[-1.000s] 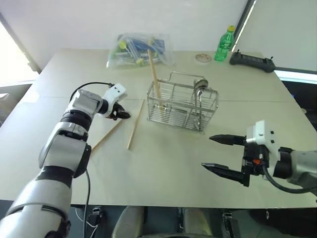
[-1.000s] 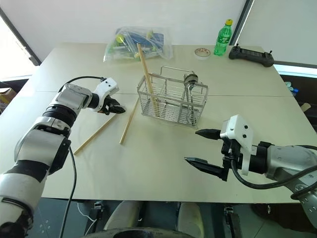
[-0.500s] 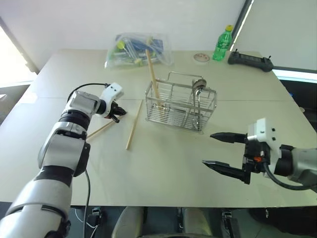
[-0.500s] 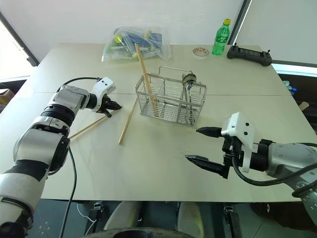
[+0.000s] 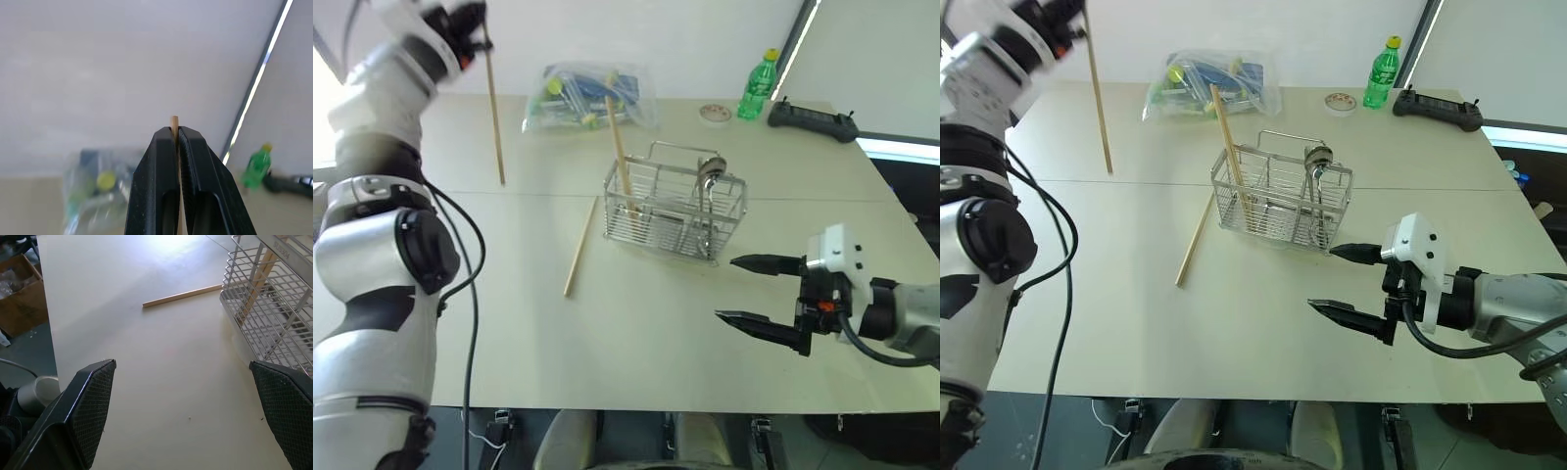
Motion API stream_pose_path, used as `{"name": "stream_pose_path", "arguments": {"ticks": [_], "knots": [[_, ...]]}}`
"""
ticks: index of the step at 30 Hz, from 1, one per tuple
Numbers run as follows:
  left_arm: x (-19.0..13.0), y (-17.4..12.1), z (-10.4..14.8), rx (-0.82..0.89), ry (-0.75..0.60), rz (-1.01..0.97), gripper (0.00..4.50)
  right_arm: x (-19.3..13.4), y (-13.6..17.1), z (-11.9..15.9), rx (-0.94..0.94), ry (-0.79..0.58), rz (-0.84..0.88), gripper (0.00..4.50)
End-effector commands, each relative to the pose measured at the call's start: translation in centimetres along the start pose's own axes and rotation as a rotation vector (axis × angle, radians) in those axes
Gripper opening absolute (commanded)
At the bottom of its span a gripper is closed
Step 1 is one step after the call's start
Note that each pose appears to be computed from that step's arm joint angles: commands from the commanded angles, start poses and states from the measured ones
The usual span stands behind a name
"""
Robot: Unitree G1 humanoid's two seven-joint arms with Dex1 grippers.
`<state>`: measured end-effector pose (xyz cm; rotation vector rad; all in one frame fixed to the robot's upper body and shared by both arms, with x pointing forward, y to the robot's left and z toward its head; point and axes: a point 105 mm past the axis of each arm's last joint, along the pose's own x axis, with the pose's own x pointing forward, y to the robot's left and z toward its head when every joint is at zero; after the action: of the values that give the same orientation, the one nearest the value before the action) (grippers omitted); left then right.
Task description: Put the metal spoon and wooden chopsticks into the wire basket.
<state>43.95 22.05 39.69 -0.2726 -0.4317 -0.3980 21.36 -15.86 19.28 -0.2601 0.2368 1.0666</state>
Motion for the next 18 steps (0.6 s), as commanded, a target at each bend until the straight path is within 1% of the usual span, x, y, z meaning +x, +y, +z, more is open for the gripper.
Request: {"name": "stream_pose_path", "arguments": {"ticks": [1,4,9,12,16,18], "knots": [[0.1,-2.4,3.1,-0.059,-0.163,-0.053,0.03,0.0,0.0,0.6,-0.022,-0.013,0.007,4.5],[0.0,-4.8,3.1,-0.06,-0.196,-0.108,0.03,0.1,0.0,0.7,-0.02,-0.016,0.007,4.5],[0.2,-9.2,1.6,-0.056,-0.194,-0.22,0.03,0.1,-0.1,0.8,-0.016,-0.02,0.001,4.5],[0.5,-10.9,1.1,-0.068,-0.199,-0.26,0.03,0.0,0.0,0.9,-0.01,-0.022,-0.009,4.5],[1.4,-12.8,1.3,-0.126,-0.222,-0.301,0.03,0.1,0.2,0.9,0.001,-0.027,-0.021,4.5],[1.8,-14.6,0.3,-0.137,-0.21,-0.352,0.03,0.1,0.3,0.9,0.006,-0.033,-0.031,4.5]]}}
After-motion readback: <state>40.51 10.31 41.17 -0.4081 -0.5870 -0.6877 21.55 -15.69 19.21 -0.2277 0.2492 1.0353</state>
